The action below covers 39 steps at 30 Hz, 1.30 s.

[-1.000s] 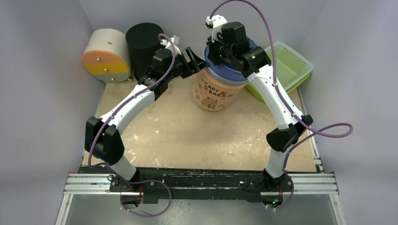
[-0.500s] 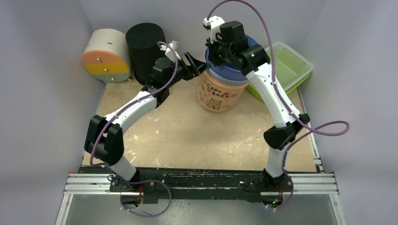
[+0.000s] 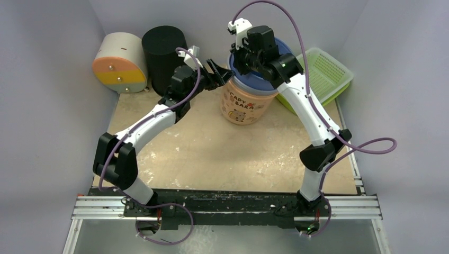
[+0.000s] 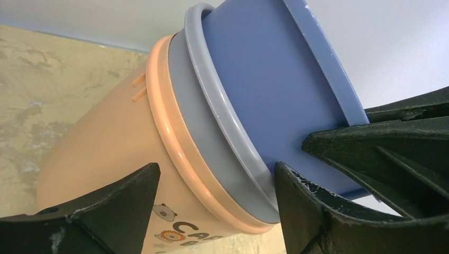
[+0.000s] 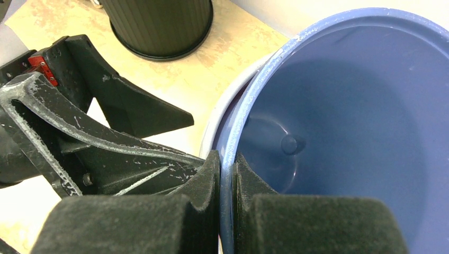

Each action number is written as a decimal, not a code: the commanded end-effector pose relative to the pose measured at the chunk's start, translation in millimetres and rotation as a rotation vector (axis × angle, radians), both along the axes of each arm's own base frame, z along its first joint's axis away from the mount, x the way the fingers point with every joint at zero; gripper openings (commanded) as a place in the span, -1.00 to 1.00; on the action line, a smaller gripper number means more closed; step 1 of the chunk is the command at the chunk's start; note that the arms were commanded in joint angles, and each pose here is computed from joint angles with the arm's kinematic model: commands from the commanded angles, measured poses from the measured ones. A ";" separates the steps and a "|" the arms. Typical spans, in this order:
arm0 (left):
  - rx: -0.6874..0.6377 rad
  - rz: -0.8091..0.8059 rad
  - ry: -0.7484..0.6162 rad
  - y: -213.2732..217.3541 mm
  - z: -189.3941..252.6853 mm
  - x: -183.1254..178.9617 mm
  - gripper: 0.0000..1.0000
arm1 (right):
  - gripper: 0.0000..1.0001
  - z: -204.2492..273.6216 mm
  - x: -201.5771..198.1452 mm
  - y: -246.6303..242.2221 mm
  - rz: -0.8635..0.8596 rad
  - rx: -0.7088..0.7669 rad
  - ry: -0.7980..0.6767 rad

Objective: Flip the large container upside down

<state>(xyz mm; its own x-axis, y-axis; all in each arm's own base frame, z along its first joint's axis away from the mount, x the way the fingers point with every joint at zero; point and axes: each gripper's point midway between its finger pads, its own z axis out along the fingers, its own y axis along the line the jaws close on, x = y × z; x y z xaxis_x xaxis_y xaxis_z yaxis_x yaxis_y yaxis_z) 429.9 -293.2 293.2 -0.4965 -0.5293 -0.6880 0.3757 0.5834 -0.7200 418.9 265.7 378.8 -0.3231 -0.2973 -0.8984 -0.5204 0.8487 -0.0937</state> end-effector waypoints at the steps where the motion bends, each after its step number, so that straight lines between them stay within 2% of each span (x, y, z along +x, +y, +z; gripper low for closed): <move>1: 0.528 0.131 0.448 78.3 -195.0 -30.2 0.48 | -1.00 304.3 -103.7 -61.3 0.036 0.496 -0.791; 7: 0.583 0.137 0.509 88.3 -232.4 -41.7 0.47 | -1.00 333.8 -124.1 -80.8 0.014 0.525 -0.893; 14: 0.630 0.135 0.539 92.0 -253.0 -40.0 0.47 | -1.00 342.0 -138.4 -91.9 0.009 0.541 -0.925; 17: 0.661 0.130 0.547 95.5 -259.4 -42.2 0.47 | -1.00 335.4 -133.7 -93.8 -0.014 0.521 -0.910; 23: 0.689 0.140 0.592 111.3 -281.2 -51.0 0.47 | -1.00 295.8 -109.5 -81.0 -0.037 0.479 -0.782; 30: 0.726 0.153 0.659 135.3 -314.1 -62.9 0.47 | -1.00 322.9 -124.2 -102.5 -0.084 0.472 -0.863; 36: 0.745 0.166 0.700 149.6 -329.5 -63.4 0.46 | -1.00 339.3 -134.3 -124.5 -0.150 0.451 -0.937; 39: 0.697 0.153 0.669 143.6 -312.5 -58.1 0.46 | -1.00 332.0 -129.3 -125.9 -0.171 0.439 -0.916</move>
<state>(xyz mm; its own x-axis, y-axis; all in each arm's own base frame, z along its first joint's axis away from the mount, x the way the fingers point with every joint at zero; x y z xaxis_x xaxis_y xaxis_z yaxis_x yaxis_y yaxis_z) 447.7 -298.6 266.7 -0.4190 -0.5260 -0.7401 0.4565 0.5825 -0.6725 425.1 253.8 374.6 -0.2742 -0.3810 -0.8830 -0.4940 0.8436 -0.2106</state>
